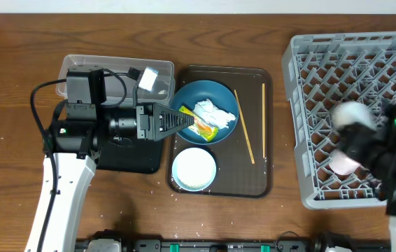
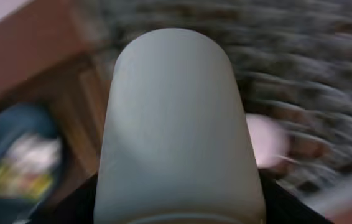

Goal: Sort waste into correct bins and load items into the dishwasher rack
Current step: 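Place the white paper cup upside down in the grey rack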

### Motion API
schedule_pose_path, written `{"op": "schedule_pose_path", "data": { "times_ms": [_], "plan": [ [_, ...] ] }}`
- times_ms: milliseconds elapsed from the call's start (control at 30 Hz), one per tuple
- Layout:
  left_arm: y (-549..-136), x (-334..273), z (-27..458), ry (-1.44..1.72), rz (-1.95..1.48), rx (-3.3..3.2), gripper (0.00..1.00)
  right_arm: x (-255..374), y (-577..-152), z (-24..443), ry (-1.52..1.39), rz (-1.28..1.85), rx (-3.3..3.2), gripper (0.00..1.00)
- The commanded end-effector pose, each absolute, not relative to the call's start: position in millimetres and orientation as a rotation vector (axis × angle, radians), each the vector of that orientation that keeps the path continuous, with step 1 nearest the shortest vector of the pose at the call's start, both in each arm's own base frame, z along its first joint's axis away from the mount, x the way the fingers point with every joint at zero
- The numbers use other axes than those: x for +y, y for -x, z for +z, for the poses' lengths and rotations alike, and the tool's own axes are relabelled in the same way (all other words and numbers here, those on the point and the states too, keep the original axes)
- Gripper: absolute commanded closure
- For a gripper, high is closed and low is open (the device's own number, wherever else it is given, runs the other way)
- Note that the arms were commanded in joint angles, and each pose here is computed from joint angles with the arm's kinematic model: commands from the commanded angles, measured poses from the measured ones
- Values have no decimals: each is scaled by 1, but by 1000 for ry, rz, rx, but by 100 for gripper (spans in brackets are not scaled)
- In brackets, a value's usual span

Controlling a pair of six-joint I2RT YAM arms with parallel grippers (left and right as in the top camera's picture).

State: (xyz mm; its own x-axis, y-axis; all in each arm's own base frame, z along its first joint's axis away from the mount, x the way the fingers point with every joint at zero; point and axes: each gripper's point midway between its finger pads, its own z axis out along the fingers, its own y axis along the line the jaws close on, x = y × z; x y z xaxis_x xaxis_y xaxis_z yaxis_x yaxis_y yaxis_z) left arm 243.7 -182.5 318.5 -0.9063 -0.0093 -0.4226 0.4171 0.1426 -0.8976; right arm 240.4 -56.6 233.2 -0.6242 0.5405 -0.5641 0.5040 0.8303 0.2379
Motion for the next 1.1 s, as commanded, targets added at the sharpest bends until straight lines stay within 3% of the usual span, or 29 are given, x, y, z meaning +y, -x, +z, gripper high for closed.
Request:
{"op": "schedule_pose_path", "data": {
  "times_ms": [0,367,733,833,1067],
  "plan": [
    [-245,-182,324,-409,-1803,2085,28,-114,-227,225,-1101,-136,2269,49],
    [-245,-182,323,-406,-1806,2088,28,-168,-223,160,-1490,-149,2351,45],
    [-245,-182,323,-405,-1806,2088,27,-165,-240,124,-1553,-8,2445,9],
    [-245,-182,323,-405,-1806,2088,27,-151,-254,138,-1437,135,2444,8],
    [-255,-183,304,-329,-1670,2188,27,-75,-282,212,-849,540,2374,9]
  ]
}}
